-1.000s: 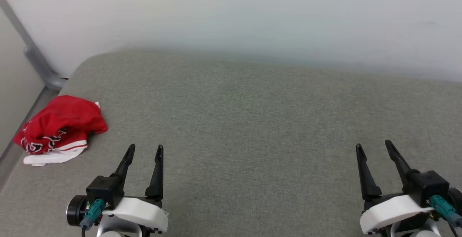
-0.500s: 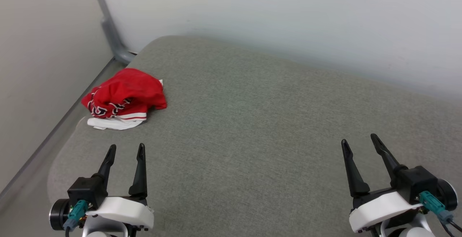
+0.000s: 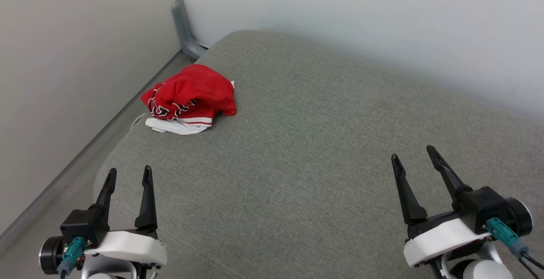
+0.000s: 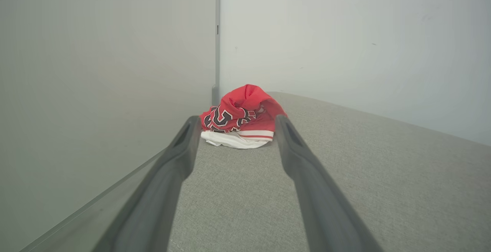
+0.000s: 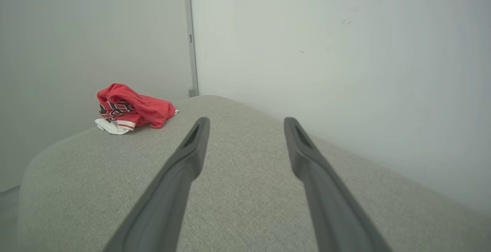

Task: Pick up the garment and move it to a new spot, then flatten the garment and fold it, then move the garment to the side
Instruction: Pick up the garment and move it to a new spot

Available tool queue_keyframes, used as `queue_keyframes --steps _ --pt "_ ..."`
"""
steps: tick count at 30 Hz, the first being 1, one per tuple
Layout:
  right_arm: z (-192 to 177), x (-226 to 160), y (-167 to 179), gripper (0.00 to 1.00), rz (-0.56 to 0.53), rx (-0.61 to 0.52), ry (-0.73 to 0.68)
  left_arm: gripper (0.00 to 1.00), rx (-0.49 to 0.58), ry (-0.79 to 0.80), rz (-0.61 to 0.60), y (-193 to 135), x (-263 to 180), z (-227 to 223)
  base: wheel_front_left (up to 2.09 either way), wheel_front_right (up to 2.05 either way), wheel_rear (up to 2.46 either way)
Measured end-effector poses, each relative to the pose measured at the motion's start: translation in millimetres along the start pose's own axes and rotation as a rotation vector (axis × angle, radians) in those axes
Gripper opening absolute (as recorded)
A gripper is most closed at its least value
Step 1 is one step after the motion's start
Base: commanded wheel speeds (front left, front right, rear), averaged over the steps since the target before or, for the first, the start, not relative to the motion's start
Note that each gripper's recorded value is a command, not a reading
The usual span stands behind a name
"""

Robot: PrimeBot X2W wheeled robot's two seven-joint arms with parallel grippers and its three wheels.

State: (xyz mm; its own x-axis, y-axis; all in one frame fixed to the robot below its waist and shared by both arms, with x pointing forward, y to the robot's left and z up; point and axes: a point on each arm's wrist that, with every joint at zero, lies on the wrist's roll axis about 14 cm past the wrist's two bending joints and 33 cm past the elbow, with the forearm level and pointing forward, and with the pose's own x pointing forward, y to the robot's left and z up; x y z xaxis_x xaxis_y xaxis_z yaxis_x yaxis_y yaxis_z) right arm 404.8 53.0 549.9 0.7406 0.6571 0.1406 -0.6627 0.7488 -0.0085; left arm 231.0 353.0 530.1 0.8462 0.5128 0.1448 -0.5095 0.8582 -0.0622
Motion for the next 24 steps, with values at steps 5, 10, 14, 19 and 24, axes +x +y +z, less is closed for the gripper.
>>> queue_keyframes --steps 5,10,14,19,24 --pt "0 4 0 1.00 0.004 0.004 -0.003 1.00 0.004 0.005 0.007 1 0 -1 0.00 0.00 0.00" --pt "-4 6 -8 1.00 -0.014 0.008 0.002 1.00 -0.006 -0.012 0.000 -3 15 5 0.00 0.00 0.00" --pt "-5 13 -19 1.00 -0.032 -0.002 0.003 1.00 -0.006 -0.045 -0.024 -12 46 16 0.00 0.00 0.00" --pt "-13 20 -39 1.00 -0.068 -0.012 0.011 1.00 0.009 -0.085 -0.082 -32 97 30 0.00 0.00 0.00" --pt "-26 25 -66 1.00 -0.116 -0.013 0.019 1.00 0.031 -0.066 -0.133 -46 152 30 0.00 0.00 0.00"
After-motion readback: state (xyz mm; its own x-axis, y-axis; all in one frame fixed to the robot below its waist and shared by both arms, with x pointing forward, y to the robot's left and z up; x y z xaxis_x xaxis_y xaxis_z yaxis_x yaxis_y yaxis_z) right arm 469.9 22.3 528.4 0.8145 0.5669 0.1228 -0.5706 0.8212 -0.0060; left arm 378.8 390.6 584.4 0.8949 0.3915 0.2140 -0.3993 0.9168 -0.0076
